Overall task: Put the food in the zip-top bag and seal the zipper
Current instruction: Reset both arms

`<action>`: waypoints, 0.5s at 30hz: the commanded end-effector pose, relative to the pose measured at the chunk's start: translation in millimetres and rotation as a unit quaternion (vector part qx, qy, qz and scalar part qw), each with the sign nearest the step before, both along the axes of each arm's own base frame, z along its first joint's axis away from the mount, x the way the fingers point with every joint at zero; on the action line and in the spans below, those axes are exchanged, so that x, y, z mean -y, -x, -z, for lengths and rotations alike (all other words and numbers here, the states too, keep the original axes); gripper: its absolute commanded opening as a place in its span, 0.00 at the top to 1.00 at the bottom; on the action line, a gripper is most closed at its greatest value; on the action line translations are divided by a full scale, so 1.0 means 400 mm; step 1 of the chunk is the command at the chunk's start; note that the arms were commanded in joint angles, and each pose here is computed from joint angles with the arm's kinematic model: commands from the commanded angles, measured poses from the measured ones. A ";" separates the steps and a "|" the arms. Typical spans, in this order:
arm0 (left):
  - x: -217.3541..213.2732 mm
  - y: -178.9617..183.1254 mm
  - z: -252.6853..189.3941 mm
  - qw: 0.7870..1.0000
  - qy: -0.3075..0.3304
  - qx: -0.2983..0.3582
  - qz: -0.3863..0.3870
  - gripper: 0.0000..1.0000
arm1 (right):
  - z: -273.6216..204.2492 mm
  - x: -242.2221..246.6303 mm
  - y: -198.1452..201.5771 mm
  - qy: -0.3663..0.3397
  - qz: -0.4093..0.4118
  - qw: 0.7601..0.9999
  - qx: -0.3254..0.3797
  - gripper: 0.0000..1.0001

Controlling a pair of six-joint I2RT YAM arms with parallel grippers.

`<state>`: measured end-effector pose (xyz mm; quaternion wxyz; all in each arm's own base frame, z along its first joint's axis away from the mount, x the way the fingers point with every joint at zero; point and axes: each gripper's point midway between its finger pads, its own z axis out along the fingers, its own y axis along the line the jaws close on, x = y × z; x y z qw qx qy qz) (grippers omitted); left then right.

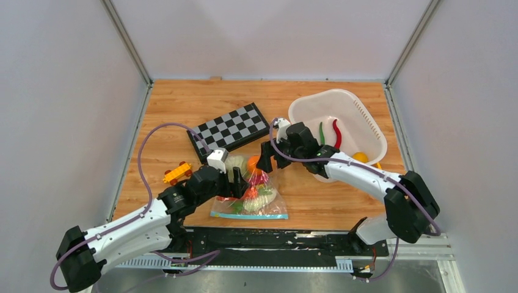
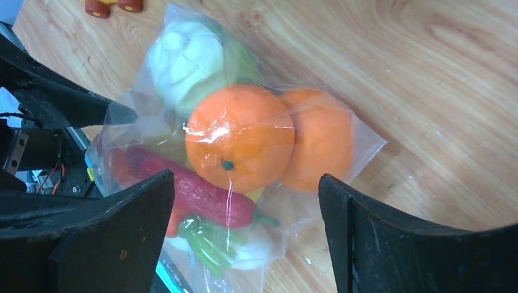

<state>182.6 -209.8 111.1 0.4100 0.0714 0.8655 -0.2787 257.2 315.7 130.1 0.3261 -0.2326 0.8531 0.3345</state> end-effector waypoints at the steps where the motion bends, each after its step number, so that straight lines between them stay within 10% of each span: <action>1: -0.026 -0.042 -0.074 0.998 0.004 0.033 -0.051 0.01 | -0.118 0.030 -0.019 -0.014 0.008 0.997 0.070 0.13; 15: -0.253 -0.048 -0.143 0.971 -0.058 0.078 -0.220 0.00 | -0.277 0.164 -0.003 -0.038 0.063 0.968 0.238 0.07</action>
